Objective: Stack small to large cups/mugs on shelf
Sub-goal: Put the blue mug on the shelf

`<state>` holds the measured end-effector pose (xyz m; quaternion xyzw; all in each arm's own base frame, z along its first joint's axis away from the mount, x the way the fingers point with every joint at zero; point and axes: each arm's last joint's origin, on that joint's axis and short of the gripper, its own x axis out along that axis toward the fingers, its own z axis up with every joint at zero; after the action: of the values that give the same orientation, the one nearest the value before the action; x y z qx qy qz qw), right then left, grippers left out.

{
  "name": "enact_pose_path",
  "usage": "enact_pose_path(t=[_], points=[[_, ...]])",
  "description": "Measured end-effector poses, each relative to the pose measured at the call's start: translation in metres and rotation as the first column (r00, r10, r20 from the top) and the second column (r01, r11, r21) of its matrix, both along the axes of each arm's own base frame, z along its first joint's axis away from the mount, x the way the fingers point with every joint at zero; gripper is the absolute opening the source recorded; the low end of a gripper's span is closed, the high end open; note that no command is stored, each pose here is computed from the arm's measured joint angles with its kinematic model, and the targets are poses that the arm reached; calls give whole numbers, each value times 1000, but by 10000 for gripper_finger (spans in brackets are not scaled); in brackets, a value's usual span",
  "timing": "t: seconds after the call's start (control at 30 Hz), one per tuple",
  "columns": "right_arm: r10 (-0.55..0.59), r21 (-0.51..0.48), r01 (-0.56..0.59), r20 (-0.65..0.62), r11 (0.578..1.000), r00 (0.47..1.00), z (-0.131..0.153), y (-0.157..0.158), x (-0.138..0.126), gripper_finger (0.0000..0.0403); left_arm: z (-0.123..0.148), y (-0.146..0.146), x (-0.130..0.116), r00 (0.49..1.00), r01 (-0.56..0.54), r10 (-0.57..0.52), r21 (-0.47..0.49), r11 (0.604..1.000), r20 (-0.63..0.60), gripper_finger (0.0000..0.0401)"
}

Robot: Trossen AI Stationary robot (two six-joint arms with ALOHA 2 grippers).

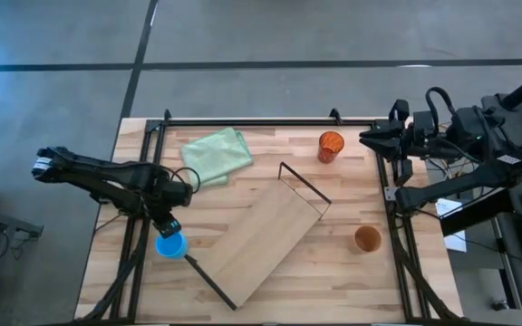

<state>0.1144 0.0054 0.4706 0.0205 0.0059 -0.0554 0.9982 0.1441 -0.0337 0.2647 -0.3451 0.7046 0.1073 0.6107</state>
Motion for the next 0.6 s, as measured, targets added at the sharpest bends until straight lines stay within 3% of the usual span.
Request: enact_pose_path(t=[0.3,0.6], points=[[-1,9,1,-48,1000,999,-5,0,0,54,-23,-7,8,993,64,-61,31,997,-99,89],[-1,30,2,-45,1000,999,-5,0,0,54,-29,-13,17,996,85,-85,11,996,-21,89]])
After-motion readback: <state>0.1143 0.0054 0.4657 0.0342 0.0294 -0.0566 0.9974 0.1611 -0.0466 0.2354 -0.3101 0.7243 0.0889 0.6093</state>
